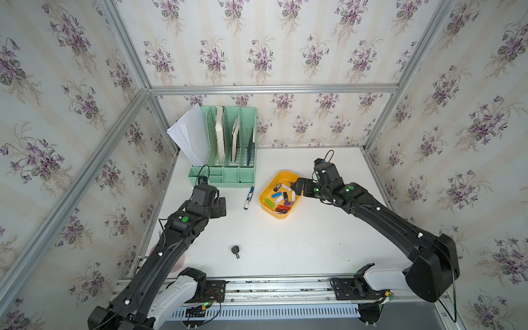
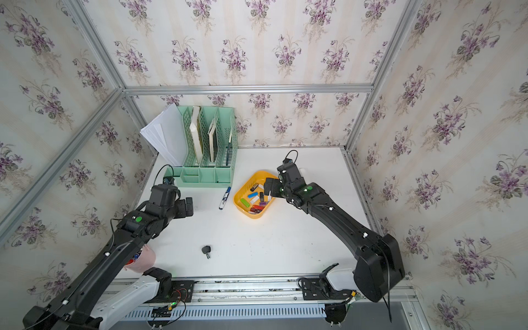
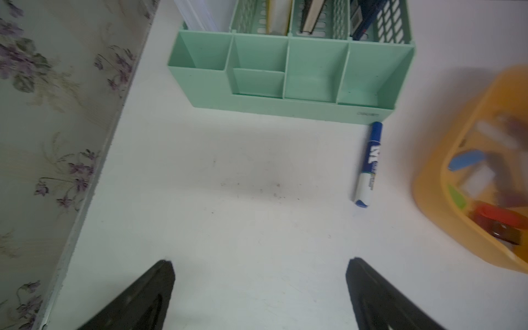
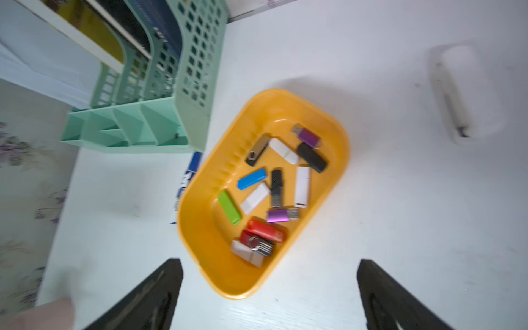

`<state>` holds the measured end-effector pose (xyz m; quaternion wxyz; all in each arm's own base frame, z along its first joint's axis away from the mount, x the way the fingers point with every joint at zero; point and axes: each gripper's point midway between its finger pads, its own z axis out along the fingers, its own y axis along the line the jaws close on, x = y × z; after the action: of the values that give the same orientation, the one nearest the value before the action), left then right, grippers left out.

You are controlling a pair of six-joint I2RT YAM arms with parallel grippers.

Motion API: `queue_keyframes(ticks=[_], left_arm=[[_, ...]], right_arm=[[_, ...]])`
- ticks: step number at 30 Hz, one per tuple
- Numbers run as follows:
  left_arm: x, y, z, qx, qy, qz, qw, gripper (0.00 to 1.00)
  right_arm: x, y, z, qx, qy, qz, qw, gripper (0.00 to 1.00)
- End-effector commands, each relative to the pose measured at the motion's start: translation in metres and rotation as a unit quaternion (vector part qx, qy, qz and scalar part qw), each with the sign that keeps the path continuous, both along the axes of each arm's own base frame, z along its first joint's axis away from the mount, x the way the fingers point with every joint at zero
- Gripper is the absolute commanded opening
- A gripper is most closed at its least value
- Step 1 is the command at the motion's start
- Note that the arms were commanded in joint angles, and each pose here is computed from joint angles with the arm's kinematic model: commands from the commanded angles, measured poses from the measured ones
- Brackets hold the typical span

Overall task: Put the usb flash drive into the storage box
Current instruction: Reset both arms

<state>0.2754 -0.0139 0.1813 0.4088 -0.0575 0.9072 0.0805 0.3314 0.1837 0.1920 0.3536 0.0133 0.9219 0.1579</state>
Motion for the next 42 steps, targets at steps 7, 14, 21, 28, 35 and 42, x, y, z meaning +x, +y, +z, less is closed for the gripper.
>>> queue_keyframes(ticks=[7, 14, 21, 28, 35, 42], left_arm=[[0.043, 0.051, -0.023, 0.169, -0.108, 0.083, 0.976, 0.99], [0.078, 0.032, -0.044, 0.107, -0.194, 0.03, 0.975, 0.99], [0.118, 0.025, -0.074, 0.097, -0.134, -0.034, 0.986, 0.99], [0.121, 0.023, -0.091, 0.05, -0.14, -0.074, 0.986, 0.99], [0.12, 0.024, -0.09, 0.046, -0.139, -0.075, 0.986, 0.99], [0.12, 0.024, -0.09, 0.045, -0.137, -0.075, 0.987, 0.99]], right_arm=[[0.008, -0.119, 0.012, -0.221, -0.237, -0.153, 0.934, 1.0], [0.017, -0.155, -0.019, -0.174, -0.274, -0.17, 0.93, 1.0], [0.036, -0.163, -0.033, -0.169, -0.323, -0.15, 0.919, 1.0], [0.03, -0.178, -0.059, -0.133, -0.351, -0.136, 0.917, 1.0], [0.035, -0.188, -0.062, -0.13, -0.349, -0.16, 0.914, 1.0], [0.042, -0.184, -0.069, -0.13, -0.333, -0.143, 0.923, 1.0]])
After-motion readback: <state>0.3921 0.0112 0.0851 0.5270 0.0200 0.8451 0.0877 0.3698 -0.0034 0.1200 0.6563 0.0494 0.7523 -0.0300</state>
